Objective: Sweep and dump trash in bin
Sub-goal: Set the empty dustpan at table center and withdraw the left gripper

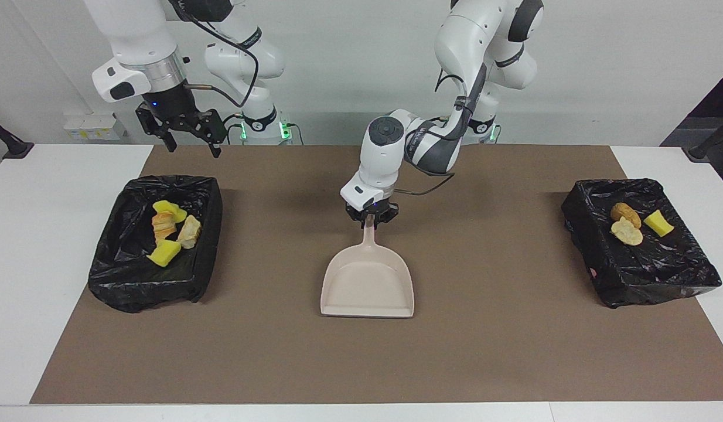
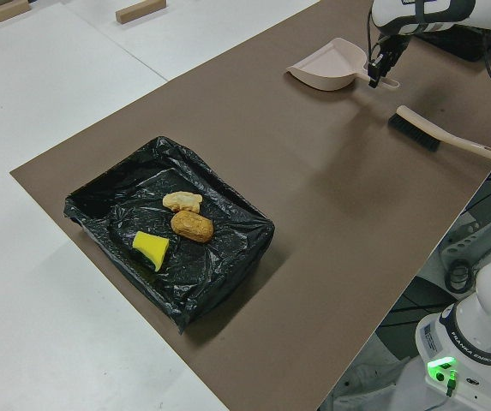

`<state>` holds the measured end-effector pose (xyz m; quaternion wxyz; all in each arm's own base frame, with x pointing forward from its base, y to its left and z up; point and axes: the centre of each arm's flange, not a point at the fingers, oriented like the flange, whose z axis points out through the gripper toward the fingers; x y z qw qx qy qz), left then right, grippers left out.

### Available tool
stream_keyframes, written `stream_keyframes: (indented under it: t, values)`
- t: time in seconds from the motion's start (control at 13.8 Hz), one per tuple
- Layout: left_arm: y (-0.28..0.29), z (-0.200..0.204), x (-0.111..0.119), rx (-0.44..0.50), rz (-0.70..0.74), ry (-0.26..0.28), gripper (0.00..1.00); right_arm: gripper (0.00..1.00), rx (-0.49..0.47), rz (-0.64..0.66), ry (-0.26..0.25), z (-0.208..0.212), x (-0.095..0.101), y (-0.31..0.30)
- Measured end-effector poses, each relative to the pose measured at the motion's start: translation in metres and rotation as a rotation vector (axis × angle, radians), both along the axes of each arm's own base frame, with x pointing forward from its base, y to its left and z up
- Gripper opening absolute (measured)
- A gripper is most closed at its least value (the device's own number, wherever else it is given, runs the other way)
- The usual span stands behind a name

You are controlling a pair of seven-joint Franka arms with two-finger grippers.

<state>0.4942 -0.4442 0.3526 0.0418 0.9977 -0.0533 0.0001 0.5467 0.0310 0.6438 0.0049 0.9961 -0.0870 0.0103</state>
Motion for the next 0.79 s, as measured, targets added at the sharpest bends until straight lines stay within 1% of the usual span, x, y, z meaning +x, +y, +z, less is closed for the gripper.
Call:
stream_keyframes:
  t: [0.22,0.29,0.36,0.51,0.65,0.79]
  values:
    - [0.002,0.000,0.002,0.001,0.004,-0.002,0.32,1.00,0.000,0.004,-0.003,0.001,0.000,0.002]
    - [0.004,0.000,0.004,0.000,0.008,-0.005,0.40,1.00,0.000,0.005,-0.003,0.001,0.000,0.003]
    - [0.006,0.001,0.006,-0.002,0.014,-0.008,0.49,1.00,0.001,0.005,-0.004,0.002,0.000,0.003]
    - [0.019,0.010,0.020,-0.009,0.042,-0.024,0.72,1.00,0.001,0.006,-0.004,0.002,0.000,0.003]
    - [0.047,0.032,0.041,-0.023,0.094,-0.050,0.99,1.00,0.001,0.006,-0.004,0.002,0.000,0.003]
    - [0.083,0.052,0.061,-0.017,0.147,-0.057,1.00,1.00,0.001,0.006,-0.004,0.002,0.000,0.003]
